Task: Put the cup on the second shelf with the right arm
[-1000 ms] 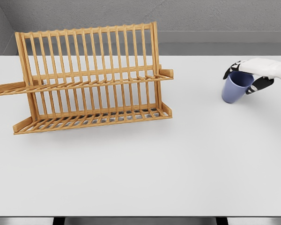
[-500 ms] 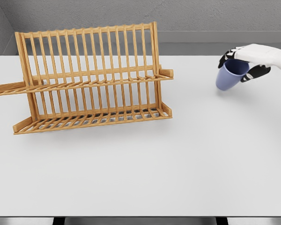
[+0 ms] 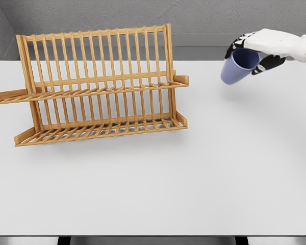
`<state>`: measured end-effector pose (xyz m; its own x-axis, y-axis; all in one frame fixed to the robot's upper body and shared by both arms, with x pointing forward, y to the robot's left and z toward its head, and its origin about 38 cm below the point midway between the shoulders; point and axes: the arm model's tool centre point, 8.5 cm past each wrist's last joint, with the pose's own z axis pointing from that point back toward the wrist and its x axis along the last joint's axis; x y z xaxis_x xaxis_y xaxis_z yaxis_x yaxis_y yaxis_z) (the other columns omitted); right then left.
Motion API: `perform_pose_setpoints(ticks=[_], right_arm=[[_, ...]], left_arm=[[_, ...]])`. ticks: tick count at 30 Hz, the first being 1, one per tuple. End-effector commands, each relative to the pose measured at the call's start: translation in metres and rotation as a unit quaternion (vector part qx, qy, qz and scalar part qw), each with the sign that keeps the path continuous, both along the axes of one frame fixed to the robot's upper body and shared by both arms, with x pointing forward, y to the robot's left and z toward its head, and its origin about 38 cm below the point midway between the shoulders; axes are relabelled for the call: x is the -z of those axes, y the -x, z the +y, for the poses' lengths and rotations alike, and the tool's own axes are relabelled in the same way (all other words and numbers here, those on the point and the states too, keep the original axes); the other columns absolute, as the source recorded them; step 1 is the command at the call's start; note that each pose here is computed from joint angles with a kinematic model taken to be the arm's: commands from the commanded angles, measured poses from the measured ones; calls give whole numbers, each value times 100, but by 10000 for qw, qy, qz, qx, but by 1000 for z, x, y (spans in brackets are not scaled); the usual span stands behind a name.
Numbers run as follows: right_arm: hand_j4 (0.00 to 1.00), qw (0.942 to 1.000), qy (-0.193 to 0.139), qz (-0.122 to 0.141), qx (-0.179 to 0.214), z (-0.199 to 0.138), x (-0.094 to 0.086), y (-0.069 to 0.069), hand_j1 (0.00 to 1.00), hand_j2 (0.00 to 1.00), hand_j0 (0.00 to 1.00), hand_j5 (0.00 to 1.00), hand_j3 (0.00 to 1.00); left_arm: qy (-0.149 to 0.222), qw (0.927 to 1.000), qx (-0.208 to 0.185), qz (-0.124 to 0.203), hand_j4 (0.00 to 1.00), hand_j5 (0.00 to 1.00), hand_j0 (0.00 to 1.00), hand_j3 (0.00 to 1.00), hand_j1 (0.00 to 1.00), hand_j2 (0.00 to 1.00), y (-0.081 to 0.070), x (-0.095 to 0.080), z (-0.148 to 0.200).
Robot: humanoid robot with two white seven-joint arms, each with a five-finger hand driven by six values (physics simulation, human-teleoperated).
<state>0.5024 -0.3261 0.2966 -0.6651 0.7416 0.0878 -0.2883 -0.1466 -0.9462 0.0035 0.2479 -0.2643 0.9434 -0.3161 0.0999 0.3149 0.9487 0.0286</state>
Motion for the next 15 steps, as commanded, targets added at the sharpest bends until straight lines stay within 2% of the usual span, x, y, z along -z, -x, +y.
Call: perform_pose_setpoints(ticks=[1, 7, 9, 15], right_arm=[[67, 9999, -80, -97, -100, 8, -7, 1, 67, 67, 67, 67, 67], [66, 9992, -128, -257, -287, 24, -19, 0, 66, 66, 66, 66, 66], [66, 9979, -105, -428, -483, 36, -31, 6, 66, 66, 66, 66, 66], [66, 9935, -103, -692, -899, 63, -46, 17, 66, 66, 66, 66, 66]], left_arm=[[-2, 10000, 0, 7, 100, 100, 100, 100, 100, 100, 0, 0, 0], [1, 10000, 0, 0, 100, 100, 100, 100, 100, 100, 0, 0, 0], [1, 10000, 0, 0, 100, 100, 100, 100, 100, 100, 0, 0, 0], [1, 10000, 0, 0, 100, 100, 100, 100, 100, 100, 0, 0, 0]])
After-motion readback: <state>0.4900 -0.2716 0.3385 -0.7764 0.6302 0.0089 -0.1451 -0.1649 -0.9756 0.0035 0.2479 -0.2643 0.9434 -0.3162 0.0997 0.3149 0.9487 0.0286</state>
